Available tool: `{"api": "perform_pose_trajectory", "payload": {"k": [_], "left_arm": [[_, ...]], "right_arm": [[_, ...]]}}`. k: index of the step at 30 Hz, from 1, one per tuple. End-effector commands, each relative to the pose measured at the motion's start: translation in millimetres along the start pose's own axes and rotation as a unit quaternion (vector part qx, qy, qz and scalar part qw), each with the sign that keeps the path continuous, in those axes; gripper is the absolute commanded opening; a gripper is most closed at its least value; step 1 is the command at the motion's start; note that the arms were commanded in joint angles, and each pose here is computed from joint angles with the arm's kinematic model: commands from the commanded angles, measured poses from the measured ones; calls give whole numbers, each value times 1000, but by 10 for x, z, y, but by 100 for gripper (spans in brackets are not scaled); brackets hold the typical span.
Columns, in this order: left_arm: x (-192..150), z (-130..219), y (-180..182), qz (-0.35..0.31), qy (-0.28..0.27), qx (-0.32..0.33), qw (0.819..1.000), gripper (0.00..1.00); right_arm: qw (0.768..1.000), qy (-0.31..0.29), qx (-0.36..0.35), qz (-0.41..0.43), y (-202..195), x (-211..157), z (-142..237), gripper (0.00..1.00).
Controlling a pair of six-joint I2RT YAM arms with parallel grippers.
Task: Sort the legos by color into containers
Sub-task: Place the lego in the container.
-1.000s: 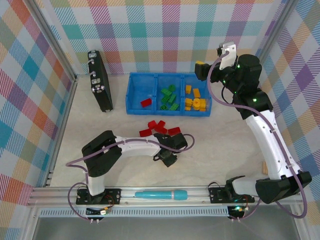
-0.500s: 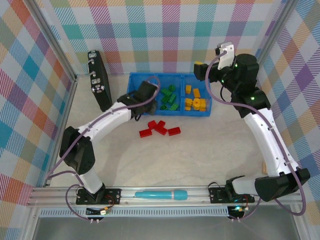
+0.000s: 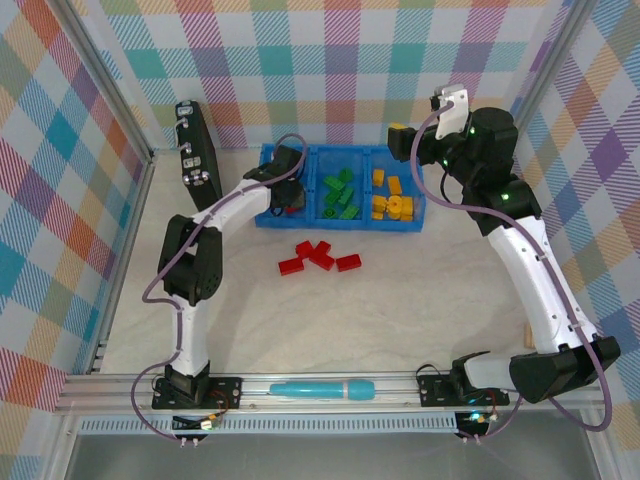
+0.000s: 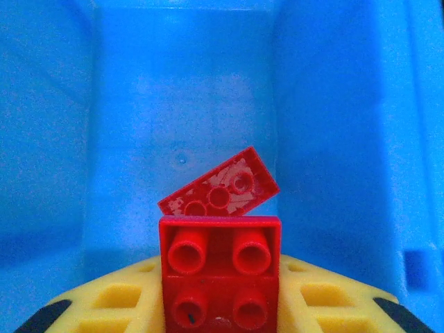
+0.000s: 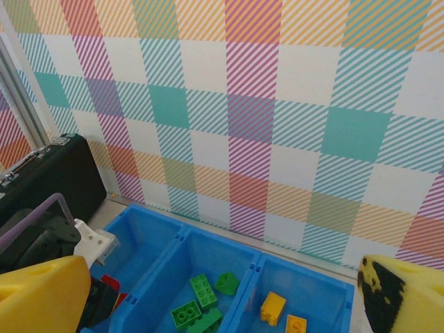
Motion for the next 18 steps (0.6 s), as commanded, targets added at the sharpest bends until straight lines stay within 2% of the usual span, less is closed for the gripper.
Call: {"api": "perform_pose_trajectory", "payload": {"k": [1,7,11,15,18], "left_arm": [[151,-64,-59,41,-14,-27,999,35],[62,-196,1,51,6,-25,998,47],[8,-150,57,50,11,-22,998,53],[50,163,26,18,-2,-49,999,54],[29,531,-26,-67,-1,-77,995,59]], "right_arm": [[1000,-17,5,0,31,101,6,99],[1000,-17,19,-7,63,101,7,99],[1000,-16,21,-10,66,103,-11,99],[1000,-13,22,-12,67,88,-43,99],[1000,-9,25,-13,71,64,-87,99]]}}
Point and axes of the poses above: each hand's point on the last joint's axis, 136 mm out from that joint toward the fingers, its own z axis back along the fingers, its own y axis along the line the jaws close on, x = y × z, the point moved 4 cm from there along z, back along the fingers, and after that the axes turned 6 degrees about z, right-handed, at the moved point
